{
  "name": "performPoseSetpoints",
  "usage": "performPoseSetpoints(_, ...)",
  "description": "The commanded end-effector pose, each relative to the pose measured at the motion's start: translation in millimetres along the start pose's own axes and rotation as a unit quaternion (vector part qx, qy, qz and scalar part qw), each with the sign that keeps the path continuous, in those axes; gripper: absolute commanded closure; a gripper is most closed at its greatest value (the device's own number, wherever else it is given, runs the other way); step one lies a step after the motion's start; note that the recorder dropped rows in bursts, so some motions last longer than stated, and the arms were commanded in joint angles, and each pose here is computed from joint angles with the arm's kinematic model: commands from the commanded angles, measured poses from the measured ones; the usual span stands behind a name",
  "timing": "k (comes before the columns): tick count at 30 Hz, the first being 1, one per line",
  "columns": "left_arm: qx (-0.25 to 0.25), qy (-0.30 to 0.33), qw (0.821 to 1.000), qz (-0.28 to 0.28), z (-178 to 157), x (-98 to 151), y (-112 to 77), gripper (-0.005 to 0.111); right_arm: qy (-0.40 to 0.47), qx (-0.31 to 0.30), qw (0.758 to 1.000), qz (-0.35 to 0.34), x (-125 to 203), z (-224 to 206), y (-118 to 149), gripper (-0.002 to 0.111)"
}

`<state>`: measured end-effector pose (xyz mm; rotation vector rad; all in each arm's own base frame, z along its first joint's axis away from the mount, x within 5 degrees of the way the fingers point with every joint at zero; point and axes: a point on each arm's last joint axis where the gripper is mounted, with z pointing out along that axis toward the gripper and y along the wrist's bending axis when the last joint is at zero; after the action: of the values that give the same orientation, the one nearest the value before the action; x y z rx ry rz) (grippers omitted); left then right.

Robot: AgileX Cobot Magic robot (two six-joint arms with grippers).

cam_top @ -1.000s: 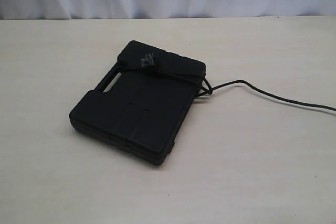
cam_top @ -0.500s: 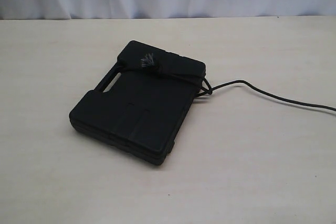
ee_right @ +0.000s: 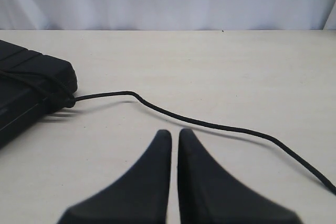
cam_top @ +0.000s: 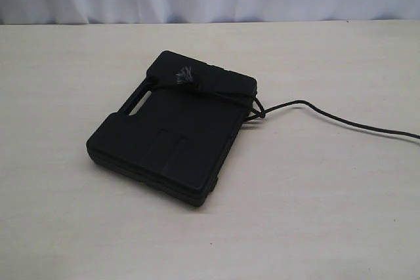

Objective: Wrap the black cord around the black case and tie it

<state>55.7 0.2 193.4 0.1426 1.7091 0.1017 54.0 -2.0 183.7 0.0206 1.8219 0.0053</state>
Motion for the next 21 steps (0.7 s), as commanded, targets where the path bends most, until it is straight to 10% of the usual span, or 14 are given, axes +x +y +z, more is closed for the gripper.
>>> performPoseSetpoints(1,-0.001,0.035,0.999,-0.035,-0.2,7.3,-0.8,0.107,-0.002,0.001,1.0,0.0,0.8,-0.1,-0.1,0.104)
performPoseSetpoints(21,-0.016,0.039,0.998,-0.053,-0.3,8.0,0.3,0.107,-0.002,0.001,1.0,0.0,0.8,-0.1,-0.1,0.104)
